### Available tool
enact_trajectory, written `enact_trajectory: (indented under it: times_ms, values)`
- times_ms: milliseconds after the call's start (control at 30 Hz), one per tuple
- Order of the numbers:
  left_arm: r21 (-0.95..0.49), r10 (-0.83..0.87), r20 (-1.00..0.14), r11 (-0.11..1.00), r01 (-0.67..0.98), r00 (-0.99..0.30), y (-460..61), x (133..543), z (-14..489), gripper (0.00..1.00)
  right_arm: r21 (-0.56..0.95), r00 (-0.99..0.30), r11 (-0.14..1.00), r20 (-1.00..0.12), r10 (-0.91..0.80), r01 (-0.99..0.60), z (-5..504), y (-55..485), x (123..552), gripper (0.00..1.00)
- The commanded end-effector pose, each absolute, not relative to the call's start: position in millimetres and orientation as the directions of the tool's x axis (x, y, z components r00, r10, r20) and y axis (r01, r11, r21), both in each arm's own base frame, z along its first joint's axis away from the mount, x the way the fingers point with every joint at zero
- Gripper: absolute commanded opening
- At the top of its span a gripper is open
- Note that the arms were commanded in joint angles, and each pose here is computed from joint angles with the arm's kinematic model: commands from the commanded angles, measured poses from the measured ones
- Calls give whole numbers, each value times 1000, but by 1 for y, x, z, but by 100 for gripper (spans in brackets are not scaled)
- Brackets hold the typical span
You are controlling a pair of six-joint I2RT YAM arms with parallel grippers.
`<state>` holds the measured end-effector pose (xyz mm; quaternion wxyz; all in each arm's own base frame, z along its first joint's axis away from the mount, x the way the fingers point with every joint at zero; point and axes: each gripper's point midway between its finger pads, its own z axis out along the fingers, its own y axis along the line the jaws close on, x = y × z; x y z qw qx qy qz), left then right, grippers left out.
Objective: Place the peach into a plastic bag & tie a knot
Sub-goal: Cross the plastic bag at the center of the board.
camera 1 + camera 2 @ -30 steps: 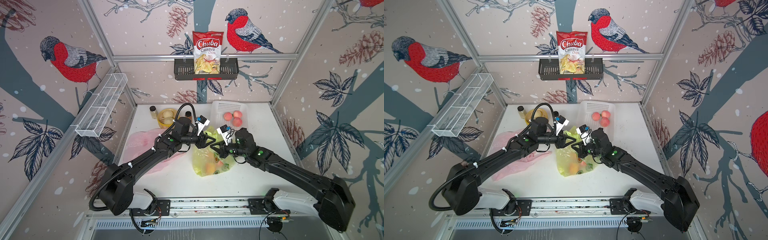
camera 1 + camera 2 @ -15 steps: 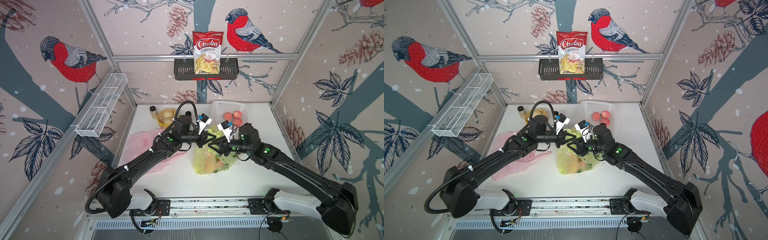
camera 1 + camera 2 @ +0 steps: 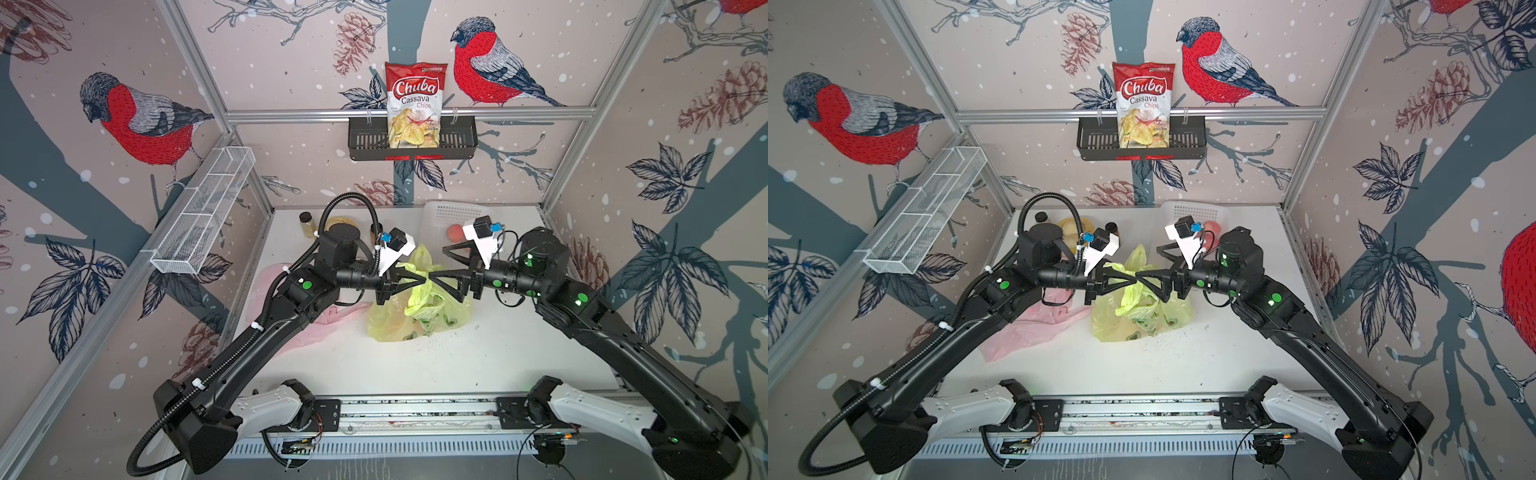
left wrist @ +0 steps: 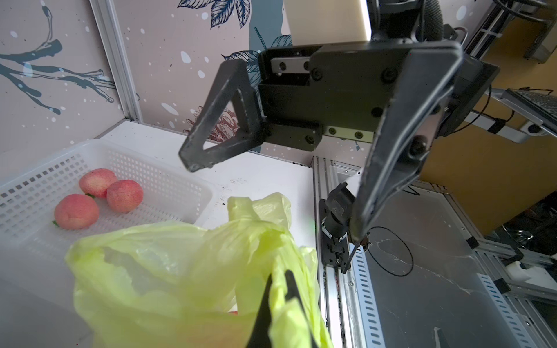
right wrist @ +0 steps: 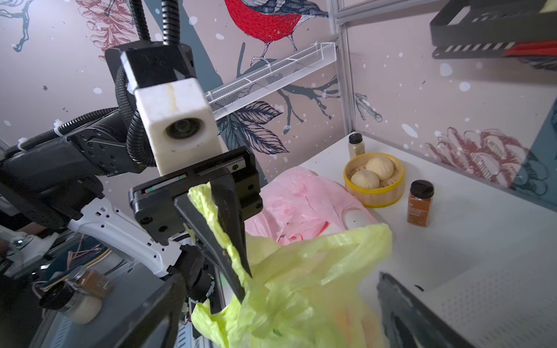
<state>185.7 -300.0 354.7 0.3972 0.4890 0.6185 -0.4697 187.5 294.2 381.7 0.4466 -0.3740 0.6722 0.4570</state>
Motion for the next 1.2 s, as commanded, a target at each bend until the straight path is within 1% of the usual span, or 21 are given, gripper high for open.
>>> enact_trajectory:
  times_ms: [0,67,133,233,300,367,433,567,667,733,767,833,867,933,967,1000,1067,1167]
  values:
    - [-192,247,-948,64,979,-202,-295,181,350,0,294,-325,178,-929,-177,-939,369,309,167,95]
    - [-193,234,-950,85,978,-208,-292,185,350,0,323,-344,130,-915,-209,-937,358,314,157,92]
    - [-196,217,-952,102,975,-214,-288,190,351,0,340,-359,117,-904,-232,-933,349,316,149,89]
    - [-198,191,-957,109,974,-216,-285,194,354,0,355,-386,158,-885,-262,-921,332,319,148,85]
    - [-204,189,-957,110,973,-222,-286,196,354,0,361,-401,187,-876,-269,-914,324,324,152,84]
    - [-212,187,-955,102,972,-228,-288,197,353,0,366,-408,194,-874,-263,-910,322,330,154,83]
    - [-220,188,-953,104,970,-237,-289,199,352,0,364,-408,199,-873,-266,-910,320,337,155,79]
    - [-229,189,-950,122,966,-249,-290,203,349,0,364,-413,212,-869,-274,-907,318,349,162,62]
    - [-229,190,-949,144,963,-254,-288,206,347,0,365,-419,223,-861,-289,-904,313,352,166,50]
    - [-232,186,-948,154,960,-259,-287,208,347,0,366,-422,228,-858,-292,-902,311,353,167,40]
    - [-233,183,-948,154,960,-260,-287,208,348,0,365,-422,233,-858,-291,-902,310,353,168,33]
    - [-236,179,-948,157,959,-263,-286,209,349,0,355,-420,254,-863,-282,-900,311,352,173,16]
    - [-234,176,-949,165,958,-262,-286,210,350,2,354,-422,262,-862,-280,-898,311,351,174,10]
    - [-236,174,-947,189,953,-269,-281,213,349,23,354,-426,273,-861,-277,-894,313,345,178,2]
    - [-238,168,-947,202,950,-273,-277,214,348,37,357,-429,277,-862,-271,-892,314,341,180,0]
    - [-239,162,-948,205,949,-274,-275,213,348,46,361,-431,275,-864,-260,-891,317,337,181,0]
    - [-236,151,-951,208,949,-270,-271,209,345,55,368,-425,250,-875,-233,-895,326,330,179,0]
    - [-229,128,-959,182,956,-254,-269,200,346,59,375,-406,185,-897,-175,-908,347,321,171,0]
